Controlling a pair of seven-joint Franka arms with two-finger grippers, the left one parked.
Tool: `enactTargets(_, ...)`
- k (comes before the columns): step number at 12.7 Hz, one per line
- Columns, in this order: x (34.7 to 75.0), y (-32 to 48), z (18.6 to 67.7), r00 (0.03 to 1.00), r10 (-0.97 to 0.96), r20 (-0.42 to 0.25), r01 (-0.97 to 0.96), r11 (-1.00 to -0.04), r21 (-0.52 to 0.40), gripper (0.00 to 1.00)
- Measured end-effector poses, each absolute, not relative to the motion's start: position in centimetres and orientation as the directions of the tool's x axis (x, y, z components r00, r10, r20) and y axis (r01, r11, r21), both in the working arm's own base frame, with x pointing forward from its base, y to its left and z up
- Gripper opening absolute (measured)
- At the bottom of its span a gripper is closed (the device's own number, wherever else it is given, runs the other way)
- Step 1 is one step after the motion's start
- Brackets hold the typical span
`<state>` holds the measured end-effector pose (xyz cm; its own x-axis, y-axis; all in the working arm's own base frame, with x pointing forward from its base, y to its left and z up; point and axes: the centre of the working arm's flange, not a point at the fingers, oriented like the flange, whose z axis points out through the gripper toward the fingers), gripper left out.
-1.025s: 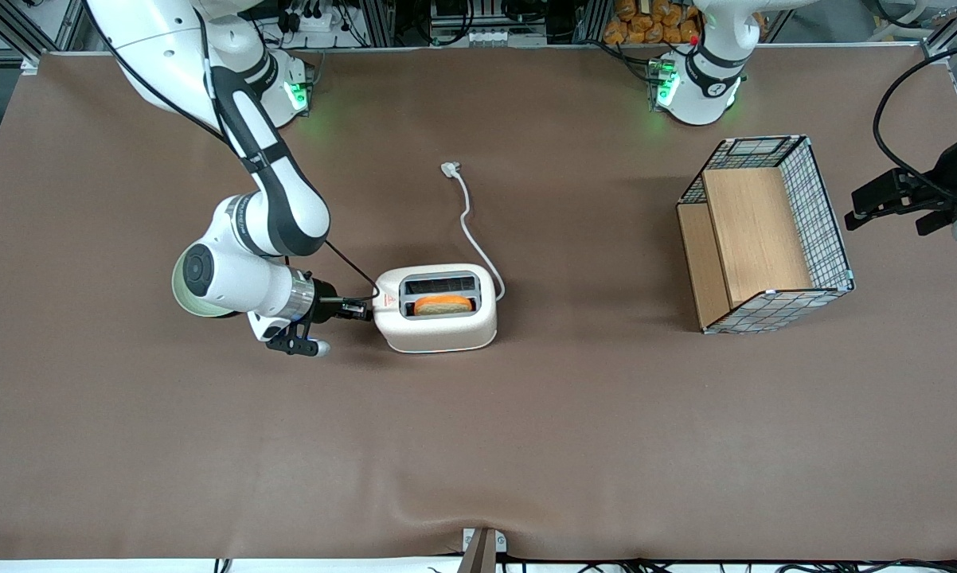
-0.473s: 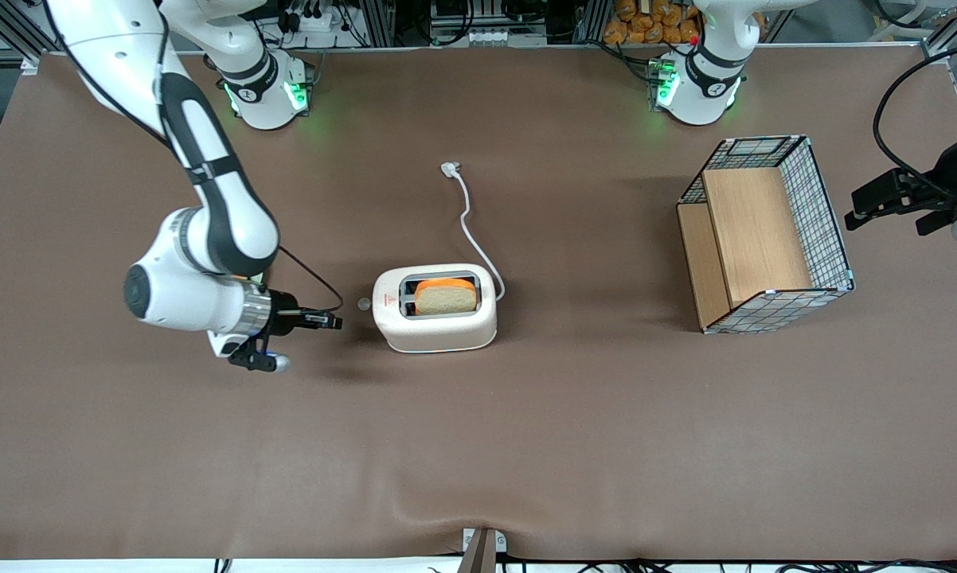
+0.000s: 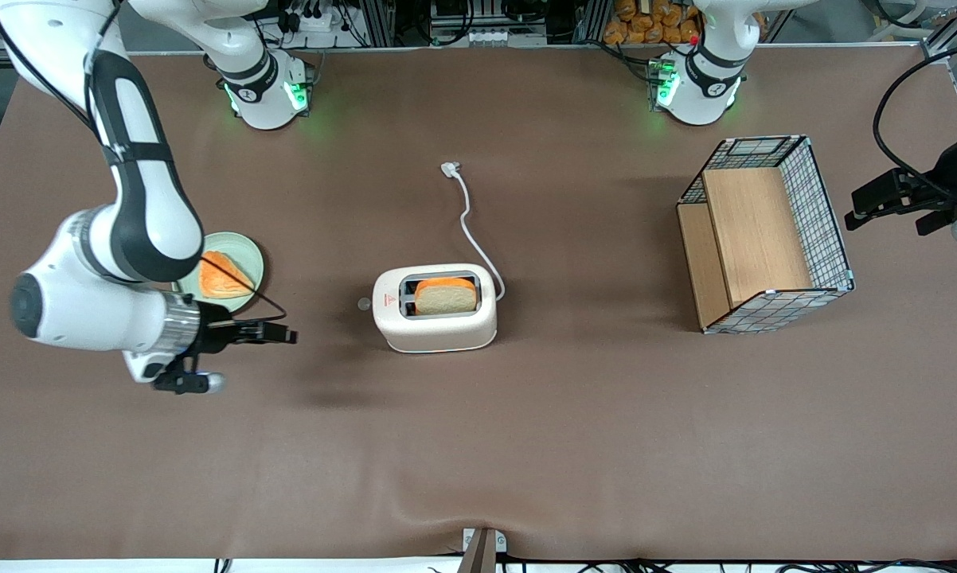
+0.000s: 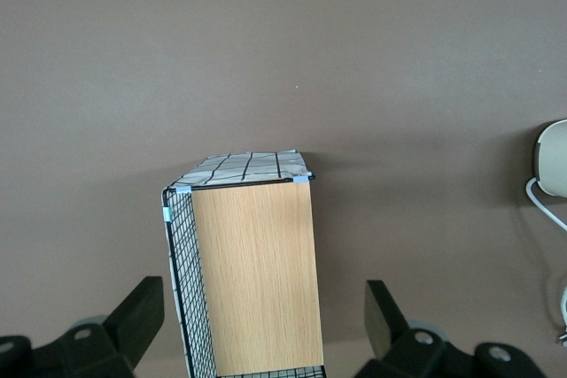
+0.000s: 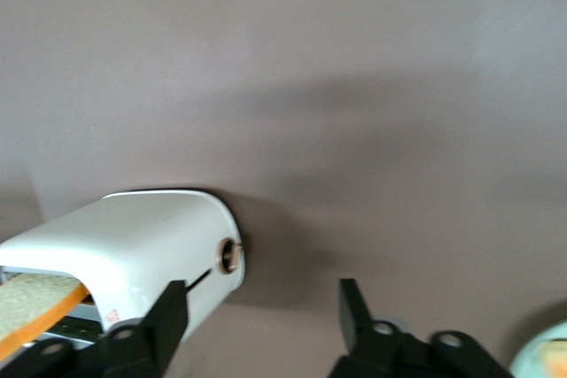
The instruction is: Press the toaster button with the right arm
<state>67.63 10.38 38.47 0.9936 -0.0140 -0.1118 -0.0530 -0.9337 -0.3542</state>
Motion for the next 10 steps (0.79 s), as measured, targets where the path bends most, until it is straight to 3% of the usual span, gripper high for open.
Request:
enactTargets(1, 68.1, 9.8, 40.3, 0.995, 0.01, -0.1, -0.023, -0.948, -0.317, 0.96)
enactTargets(2, 68.4, 9.1, 42.2, 0.996, 0.02, -0.091, -0.008, -0.955, -0.297, 1.0)
enactTargets(5, 68.9, 5.3, 47.8, 0.996, 0.01, -0.09, -0.017, -0.957, -0.29, 1.0)
enactTargets(10, 66.4, 1.4, 59.5, 1.0, 0.008, -0.002, 0.007, -0.98, -0.198, 1.0)
